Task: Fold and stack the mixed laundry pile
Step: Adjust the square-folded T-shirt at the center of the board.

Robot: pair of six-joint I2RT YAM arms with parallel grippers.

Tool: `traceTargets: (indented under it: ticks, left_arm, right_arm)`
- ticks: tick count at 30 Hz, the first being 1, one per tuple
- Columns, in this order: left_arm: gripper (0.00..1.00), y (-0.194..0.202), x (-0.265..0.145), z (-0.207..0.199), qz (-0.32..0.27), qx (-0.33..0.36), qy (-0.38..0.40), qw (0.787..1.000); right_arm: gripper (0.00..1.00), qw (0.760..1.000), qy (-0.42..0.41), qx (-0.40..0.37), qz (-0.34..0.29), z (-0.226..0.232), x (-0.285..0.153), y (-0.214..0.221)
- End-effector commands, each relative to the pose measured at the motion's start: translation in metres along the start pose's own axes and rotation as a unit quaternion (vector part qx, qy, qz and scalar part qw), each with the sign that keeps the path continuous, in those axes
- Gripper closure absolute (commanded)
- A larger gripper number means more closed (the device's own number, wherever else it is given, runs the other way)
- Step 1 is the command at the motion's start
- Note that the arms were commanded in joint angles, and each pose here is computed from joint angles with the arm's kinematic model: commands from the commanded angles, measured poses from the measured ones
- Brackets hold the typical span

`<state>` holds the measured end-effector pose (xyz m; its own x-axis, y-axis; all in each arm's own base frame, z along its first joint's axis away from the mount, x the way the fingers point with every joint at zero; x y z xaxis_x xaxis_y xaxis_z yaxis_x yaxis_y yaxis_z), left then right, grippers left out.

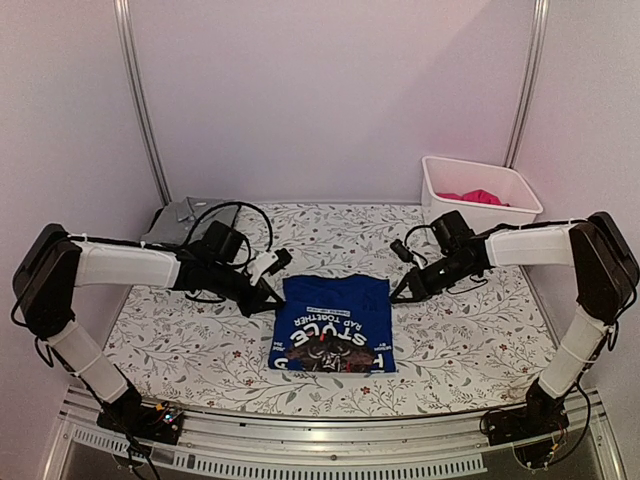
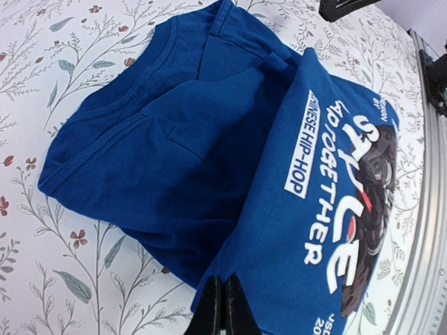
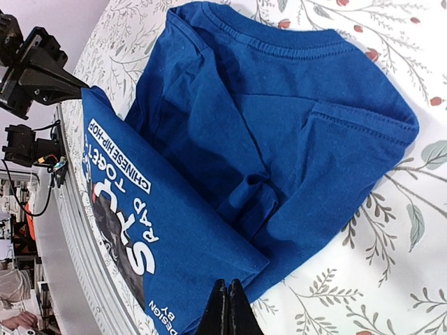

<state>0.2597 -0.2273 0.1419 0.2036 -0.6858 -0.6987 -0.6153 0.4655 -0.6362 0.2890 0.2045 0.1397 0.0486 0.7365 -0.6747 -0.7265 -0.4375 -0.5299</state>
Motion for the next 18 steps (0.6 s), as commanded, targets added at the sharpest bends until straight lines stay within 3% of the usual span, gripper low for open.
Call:
traceTargets:
  ticks: [1,2,4,6,11,18]
  left_arm:
    - [1.0,-0.011,-0.015,0.009,-0.013,-0.016,-0.013,1.0]
    - [1.0,-0.011,-0.013,0.009,-0.012,-0.014,-0.01,1.0]
    - [1.0,-0.012,-0.008,0.012,-0.006,-0.014,-0.004,1.0]
    - [1.0,-0.011,-0.001,0.013,0.002,-0.017,0.003,1.0]
    - [1.0,-0.008,0.008,0.017,0.007,-0.02,0.01,1.0]
    - [1.0,-0.007,0.015,0.02,0.016,-0.019,0.011,1.0]
  right_arm:
    - [1.0,0.999,0.008,-0.021,-0.025,0.007,-0.015,-0.02]
    - [0.95,1.0,0.002,-0.018,-0.019,0.006,-0.012,-0.02]
    - [0.76,1.0,-0.006,-0.015,-0.007,0.001,-0.004,-0.017]
    - [0.67,1.0,-0.006,-0.013,0.0,-0.004,0.002,-0.017]
    - [0.61,1.0,-0.016,-0.02,0.015,-0.012,0.015,-0.016]
    - [0.6,0.998,-0.031,-0.018,0.05,-0.01,0.035,0.003]
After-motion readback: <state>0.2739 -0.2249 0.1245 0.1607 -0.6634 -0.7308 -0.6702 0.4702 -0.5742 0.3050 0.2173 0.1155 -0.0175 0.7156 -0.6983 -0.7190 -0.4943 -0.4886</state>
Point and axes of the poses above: each gripper's point midway between its finger pads, its own x axis out along the fingers, its own z axis along the line the jaws close on, y = z × x, the point moved 9 cm from there along -x, back along the fingers, and after that the axes turned 9 degrees about -x, right-handed, at the moved point
